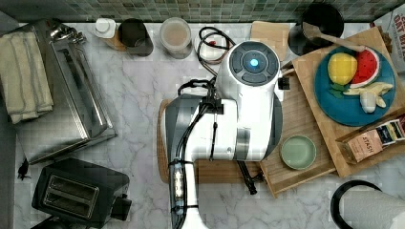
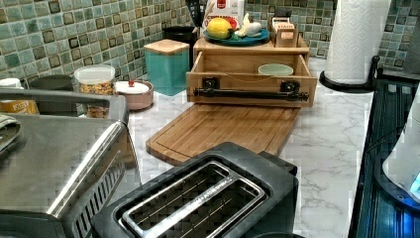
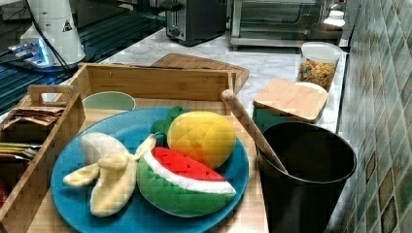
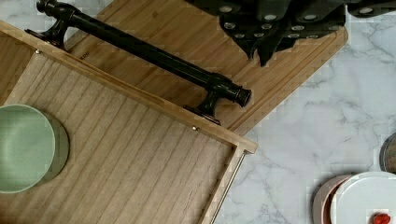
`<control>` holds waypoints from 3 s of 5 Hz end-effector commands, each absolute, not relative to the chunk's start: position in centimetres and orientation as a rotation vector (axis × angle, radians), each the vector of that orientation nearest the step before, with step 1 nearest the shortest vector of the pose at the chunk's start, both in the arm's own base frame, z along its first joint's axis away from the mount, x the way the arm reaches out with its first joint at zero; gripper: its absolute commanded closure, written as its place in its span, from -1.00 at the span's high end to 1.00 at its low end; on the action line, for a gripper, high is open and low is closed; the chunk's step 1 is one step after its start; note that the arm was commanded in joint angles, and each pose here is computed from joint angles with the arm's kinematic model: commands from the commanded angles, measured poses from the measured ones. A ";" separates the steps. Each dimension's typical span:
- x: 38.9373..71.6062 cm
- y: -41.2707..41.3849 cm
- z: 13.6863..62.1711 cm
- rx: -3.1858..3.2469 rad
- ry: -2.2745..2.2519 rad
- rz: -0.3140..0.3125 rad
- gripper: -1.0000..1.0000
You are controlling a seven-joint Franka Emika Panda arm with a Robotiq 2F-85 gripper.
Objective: Close the drawer.
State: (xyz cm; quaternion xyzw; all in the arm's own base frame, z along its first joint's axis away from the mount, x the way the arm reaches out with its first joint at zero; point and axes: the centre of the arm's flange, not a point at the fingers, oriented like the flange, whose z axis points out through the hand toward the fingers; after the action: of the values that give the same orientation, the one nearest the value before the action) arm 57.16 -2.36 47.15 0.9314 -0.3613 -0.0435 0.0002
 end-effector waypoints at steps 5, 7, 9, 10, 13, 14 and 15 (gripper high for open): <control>50.1 4.4 44.7 3.270 -0.664 0.026 -1.00; 48.0 5.8 41.4 3.273 -0.009 0.064 -1.00; 45.7 6.3 37.3 3.130 0.513 0.149 -1.00; 44.1 6.9 35.4 3.108 0.519 0.133 -1.00; 41.1 5.9 29.7 3.079 0.665 0.108 -1.00; 40.9 4.5 28.7 3.083 0.671 0.082 -1.00; 41.2 3.4 27.5 3.076 0.699 0.032 -1.00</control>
State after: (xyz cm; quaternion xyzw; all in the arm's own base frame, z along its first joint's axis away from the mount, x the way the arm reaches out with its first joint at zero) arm 39.84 3.88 27.37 0.9789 0.2041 0.0039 -0.0102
